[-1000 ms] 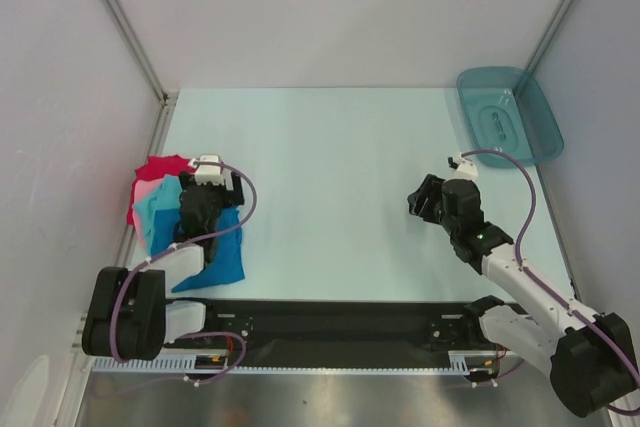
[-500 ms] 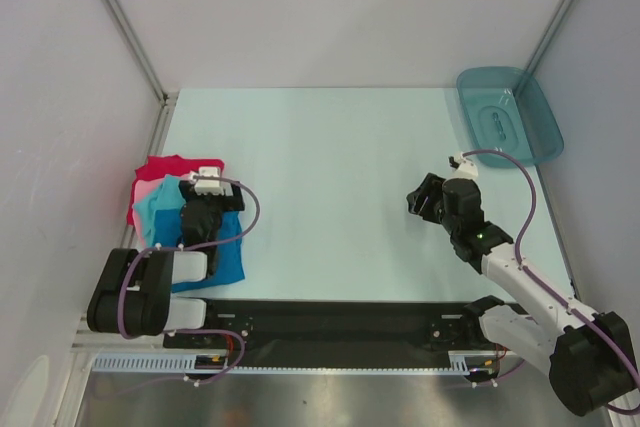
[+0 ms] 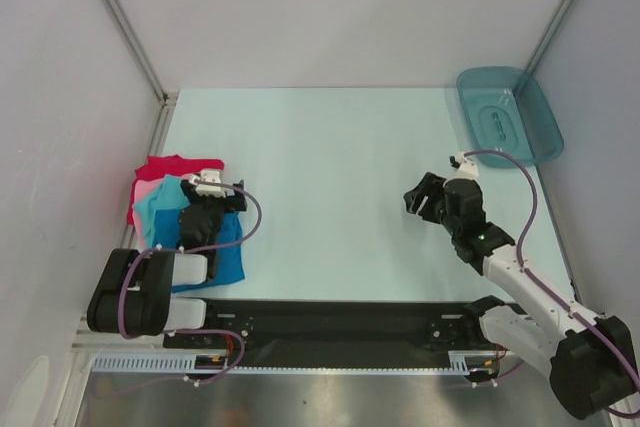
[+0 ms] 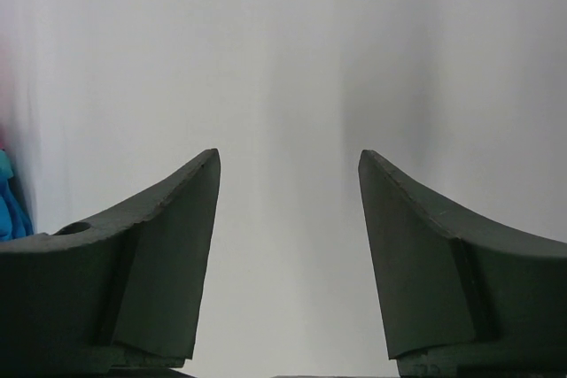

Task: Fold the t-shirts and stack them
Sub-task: Reset both grippers

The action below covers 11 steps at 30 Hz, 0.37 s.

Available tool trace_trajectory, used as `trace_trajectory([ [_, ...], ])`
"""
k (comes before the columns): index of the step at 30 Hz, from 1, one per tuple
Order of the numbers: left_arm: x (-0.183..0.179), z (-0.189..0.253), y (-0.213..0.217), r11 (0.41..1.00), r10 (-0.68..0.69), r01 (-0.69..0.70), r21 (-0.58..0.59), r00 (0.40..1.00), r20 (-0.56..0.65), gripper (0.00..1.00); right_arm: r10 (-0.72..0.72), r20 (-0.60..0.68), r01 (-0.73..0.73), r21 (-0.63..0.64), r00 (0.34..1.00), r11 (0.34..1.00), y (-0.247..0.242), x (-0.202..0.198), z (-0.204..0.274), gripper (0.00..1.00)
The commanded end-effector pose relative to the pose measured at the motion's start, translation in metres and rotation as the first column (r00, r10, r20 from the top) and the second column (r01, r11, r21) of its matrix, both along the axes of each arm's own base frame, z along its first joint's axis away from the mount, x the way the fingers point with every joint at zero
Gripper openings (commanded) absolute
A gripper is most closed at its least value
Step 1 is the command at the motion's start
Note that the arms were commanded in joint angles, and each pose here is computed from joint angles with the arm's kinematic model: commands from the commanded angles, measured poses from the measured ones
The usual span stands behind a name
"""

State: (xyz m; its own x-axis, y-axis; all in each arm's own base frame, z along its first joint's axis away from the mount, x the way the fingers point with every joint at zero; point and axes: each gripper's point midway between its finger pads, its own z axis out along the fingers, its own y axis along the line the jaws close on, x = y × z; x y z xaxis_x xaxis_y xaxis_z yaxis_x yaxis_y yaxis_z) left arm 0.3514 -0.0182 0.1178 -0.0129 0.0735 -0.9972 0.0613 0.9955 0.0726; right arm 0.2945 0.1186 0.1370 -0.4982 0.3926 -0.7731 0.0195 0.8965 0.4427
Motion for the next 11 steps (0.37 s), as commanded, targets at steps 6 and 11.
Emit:
trace_trajectory([
  [6, 0.002, 0.016, -0.004, 1.000, -0.020, 0.019, 0.009, 0.998, 0.062, 1.00, 0.008, -0.021, -0.007, 0.024, 1.000, 1.000, 0.009, 0.010, 0.007, 0.79],
  [11, 0.005, 0.012, 0.006, 0.999, 0.042, -0.041, -0.019, 0.998, 0.039, 1.00, 0.017, -0.025, -0.016, 0.040, 1.000, 0.999, 0.008, 0.010, 0.003, 0.83],
])
